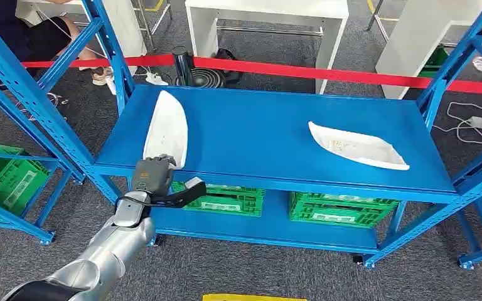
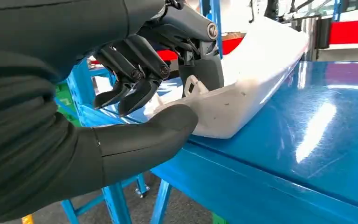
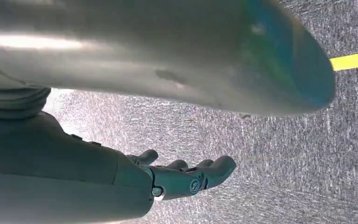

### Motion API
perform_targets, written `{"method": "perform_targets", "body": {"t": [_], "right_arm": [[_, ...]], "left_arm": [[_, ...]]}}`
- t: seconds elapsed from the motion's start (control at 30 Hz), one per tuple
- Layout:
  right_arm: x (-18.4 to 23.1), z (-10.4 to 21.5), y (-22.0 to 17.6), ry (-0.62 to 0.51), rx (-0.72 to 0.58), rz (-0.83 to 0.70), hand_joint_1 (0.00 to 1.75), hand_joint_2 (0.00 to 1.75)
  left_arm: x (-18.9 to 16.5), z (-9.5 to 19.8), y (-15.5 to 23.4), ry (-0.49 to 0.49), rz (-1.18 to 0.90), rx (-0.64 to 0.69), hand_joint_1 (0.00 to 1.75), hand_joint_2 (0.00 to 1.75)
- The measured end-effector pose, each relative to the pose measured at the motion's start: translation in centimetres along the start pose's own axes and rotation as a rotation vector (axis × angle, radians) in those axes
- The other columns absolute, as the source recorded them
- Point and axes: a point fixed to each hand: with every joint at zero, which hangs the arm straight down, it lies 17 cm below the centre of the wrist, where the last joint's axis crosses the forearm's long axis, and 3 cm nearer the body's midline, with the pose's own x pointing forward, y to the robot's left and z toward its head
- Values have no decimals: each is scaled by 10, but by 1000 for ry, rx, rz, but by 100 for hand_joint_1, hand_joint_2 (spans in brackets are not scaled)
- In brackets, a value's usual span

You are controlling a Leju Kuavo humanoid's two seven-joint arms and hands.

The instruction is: Take the parts from the cabinet and place them on the table.

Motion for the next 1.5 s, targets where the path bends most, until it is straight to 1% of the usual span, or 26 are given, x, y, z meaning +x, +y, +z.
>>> {"method": "perform_targets", "body": {"t": [0.17,0.4,0.57,0.7,0.87,0.97,1.23,1.43,1.5], "right_arm": [[0,0,0,0,0,0,0,0],[0,0,0,1,1,-4,0,0],[2,0,0,-10,2,-8,0,0],[3,0,0,-17,0,-13,0,0],[3,0,-2,-18,-2,-13,0,0],[4,0,-3,-20,-5,-15,0,0],[6,-1,-8,-32,-13,-22,0,0],[8,-2,-10,-45,-14,-30,0,0],[8,-2,-11,-45,-16,-31,0,0]], "left_arm": [[6,-1,4,-25,24,20,175,175],[27,-3,17,-75,81,66,175,175],[51,-7,41,-127,112,120,175,175],[65,-12,70,-162,135,185,175,175],[74,-16,97,-180,153,231,175,175],[82,-16,112,-209,189,273,175,175],[112,-16,206,-329,292,453,175,175],[125,-10,284,-414,369,564,175,175],[127,-7,303,-426,368,592,175,175]]}}
